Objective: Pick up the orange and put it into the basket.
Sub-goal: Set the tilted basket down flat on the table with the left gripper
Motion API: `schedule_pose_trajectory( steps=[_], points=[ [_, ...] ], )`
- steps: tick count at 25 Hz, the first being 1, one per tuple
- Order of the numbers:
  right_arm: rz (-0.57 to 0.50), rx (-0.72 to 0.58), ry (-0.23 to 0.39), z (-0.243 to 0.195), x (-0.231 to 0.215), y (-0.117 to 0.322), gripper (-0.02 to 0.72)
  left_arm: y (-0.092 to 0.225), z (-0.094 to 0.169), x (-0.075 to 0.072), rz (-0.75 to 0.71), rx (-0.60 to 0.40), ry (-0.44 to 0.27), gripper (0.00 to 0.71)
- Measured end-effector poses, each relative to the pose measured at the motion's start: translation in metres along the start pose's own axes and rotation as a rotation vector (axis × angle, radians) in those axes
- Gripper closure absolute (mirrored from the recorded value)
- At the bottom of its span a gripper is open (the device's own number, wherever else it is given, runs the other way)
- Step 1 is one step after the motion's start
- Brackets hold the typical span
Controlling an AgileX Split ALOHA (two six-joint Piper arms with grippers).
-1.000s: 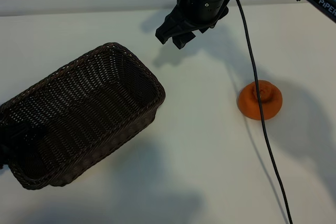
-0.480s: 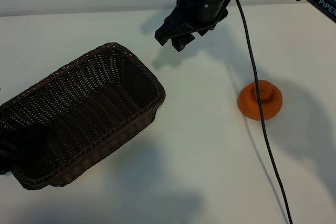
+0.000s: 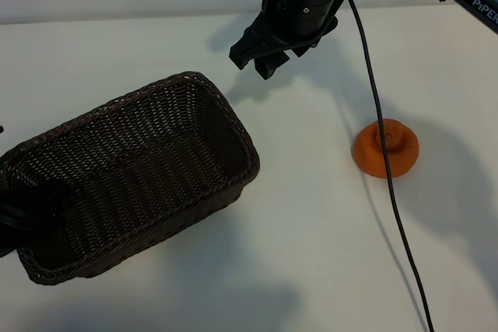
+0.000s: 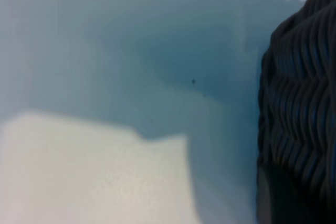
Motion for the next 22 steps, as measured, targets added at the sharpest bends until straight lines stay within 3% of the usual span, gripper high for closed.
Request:
schedule_pose_trajectory(
  steps=[13,22],
  points=[
    [0.000,0.001,-0.001,0.000,0.000,0.000,0.175,0.001,0.010,-0.013,-0.139,0.015,0.102,0.555],
    [-0.001,0.002,-0.001,0.000,0.000,0.000,0.175,-0.020,0.026,-0.029,-0.245,0.019,0.136,0.555]
  ],
)
Point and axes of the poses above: a point on each arm's last joint axis where the gripper is mounted, z pointing back along that axis away from the gripper, x along the wrist's bending axis when the last joint is at zero, y = z × x, the point moved 2 cm from there along -z, pointing out along that axis toward the gripper
